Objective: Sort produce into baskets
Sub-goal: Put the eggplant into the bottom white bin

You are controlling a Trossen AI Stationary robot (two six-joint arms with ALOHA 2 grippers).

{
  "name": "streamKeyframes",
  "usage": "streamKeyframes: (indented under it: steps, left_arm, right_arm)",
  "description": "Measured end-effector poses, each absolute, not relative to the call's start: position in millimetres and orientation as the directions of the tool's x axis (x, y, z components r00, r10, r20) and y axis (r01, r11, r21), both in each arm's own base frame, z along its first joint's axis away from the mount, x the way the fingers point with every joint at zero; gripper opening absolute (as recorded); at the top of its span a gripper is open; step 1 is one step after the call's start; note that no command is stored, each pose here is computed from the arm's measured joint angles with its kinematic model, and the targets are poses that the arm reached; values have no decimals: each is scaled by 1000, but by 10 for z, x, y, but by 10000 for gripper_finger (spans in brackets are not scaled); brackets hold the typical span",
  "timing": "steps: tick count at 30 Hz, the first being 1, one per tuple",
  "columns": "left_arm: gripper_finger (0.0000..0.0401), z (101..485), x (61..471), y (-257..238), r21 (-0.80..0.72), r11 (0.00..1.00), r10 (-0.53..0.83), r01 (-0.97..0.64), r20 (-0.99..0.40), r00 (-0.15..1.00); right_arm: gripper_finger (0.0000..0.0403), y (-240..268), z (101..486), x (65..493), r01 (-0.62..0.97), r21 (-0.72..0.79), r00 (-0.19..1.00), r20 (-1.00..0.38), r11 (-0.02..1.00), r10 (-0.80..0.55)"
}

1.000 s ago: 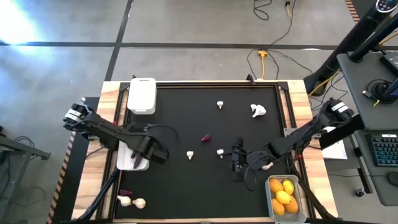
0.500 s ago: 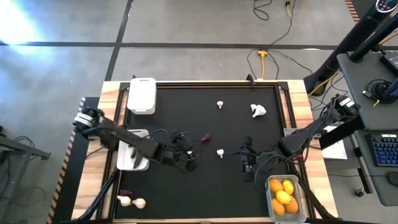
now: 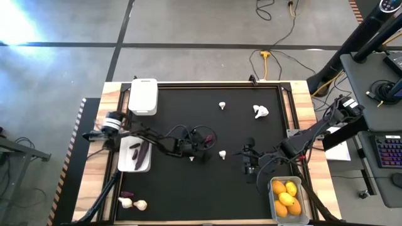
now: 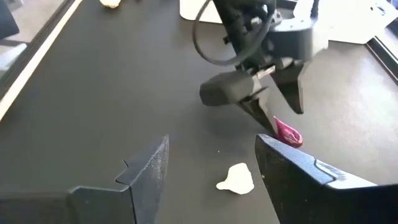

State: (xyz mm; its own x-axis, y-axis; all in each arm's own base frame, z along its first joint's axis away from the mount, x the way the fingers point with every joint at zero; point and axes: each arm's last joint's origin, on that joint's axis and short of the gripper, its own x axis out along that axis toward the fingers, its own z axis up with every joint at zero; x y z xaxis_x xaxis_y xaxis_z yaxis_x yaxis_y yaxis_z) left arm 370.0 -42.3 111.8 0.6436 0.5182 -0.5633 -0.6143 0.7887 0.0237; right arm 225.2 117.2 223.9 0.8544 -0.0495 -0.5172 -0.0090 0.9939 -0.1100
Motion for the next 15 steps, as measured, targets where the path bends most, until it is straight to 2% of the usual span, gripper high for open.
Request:
streamKeyframes:
  steps: [9, 12, 15]
  left_arm:
    - [229, 728, 3851, -342, -1, 782, 536, -623, -508, 674]
    - [199, 682, 3881, -336, -17, 771, 542, -636, -507, 670]
    - [147, 695, 3899, -340, -10, 778, 538, -629, -507, 674]
  right_arm:
    - [230, 1167, 2230, 2246, -25, -142, 849, -525, 990, -53]
    - [226, 1166, 2229, 2245, -22, -138, 848, -527, 990, -54]
    - [223, 1166, 2232, 2242, -22, -137, 849, -526, 990, -54]
